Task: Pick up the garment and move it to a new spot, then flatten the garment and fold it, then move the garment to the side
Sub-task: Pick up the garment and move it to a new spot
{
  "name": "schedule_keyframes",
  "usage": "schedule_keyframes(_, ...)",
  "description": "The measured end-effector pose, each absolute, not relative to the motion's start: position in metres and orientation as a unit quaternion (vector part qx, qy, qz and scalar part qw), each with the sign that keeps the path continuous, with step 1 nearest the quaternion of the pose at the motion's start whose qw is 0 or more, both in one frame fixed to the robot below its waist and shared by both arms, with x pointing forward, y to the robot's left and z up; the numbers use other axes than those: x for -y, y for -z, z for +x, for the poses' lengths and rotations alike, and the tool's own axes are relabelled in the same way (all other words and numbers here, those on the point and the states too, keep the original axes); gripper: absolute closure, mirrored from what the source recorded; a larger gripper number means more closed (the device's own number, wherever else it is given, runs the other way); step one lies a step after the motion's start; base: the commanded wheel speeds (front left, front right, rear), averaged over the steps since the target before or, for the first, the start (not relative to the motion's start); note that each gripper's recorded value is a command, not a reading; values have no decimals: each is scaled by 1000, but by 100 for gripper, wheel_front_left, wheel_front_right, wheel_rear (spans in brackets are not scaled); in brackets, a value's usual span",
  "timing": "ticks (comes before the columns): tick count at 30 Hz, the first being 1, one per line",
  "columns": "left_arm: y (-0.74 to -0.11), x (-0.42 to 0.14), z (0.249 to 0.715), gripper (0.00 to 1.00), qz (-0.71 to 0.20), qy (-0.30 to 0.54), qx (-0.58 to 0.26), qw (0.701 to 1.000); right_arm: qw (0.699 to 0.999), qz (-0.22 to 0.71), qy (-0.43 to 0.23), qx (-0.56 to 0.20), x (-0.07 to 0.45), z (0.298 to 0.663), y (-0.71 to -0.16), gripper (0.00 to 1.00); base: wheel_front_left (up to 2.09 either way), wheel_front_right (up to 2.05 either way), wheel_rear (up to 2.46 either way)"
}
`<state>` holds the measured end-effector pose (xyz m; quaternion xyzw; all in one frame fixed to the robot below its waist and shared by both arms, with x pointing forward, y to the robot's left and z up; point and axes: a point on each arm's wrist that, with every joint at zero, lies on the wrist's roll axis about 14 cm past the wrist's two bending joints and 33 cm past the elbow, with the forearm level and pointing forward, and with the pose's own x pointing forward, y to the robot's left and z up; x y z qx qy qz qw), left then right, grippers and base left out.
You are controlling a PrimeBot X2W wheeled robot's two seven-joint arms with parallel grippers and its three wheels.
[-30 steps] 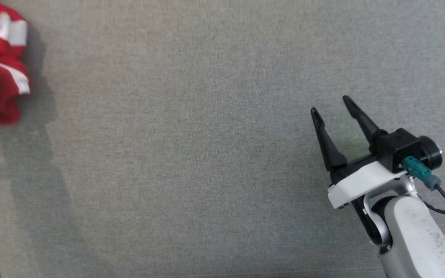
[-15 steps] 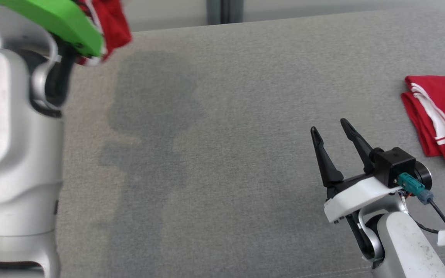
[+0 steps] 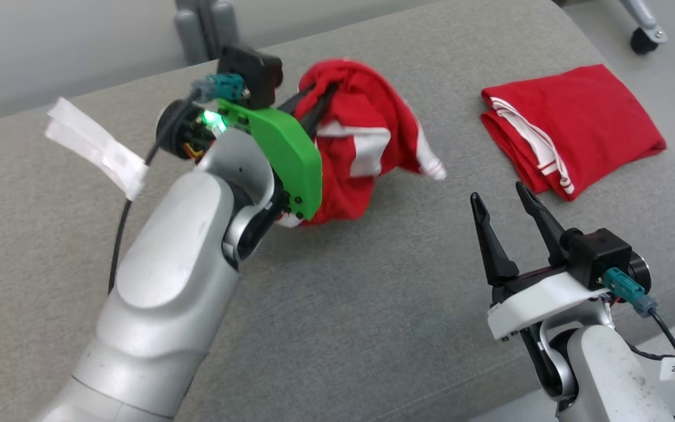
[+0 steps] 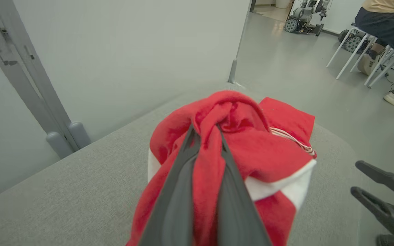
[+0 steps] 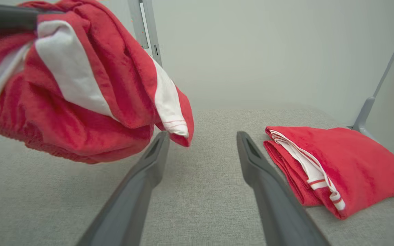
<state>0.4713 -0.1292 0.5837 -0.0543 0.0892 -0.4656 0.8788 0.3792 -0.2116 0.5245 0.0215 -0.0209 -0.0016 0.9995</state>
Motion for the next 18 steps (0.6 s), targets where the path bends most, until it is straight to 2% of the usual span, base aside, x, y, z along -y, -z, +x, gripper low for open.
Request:
schedule_keyframes(4,-511,139,463,100,-26,469,-169,866,999,22,25,11,224,373,-516,0,0,0,0)
schedule_keyframes(5,-497,139,463,88,-21,467,-183,865,999,22,28,8,226,373,-514,0,0,0,0)
schedule_keyframes(6,-480,137,462,0,-15,464,-202,862,999,22,32,5,228,373,-511,0,0,0,0)
schedule_keyframes(10,-447,138,459,0,-32,459,-229,858,999,20,48,-10,237,373,-500,0,0,0,0)
schedule_keyframes(18,-463,118,468,0,-128,422,-174,880,999,14,37,-19,232,382,-494,0,0,0,0)
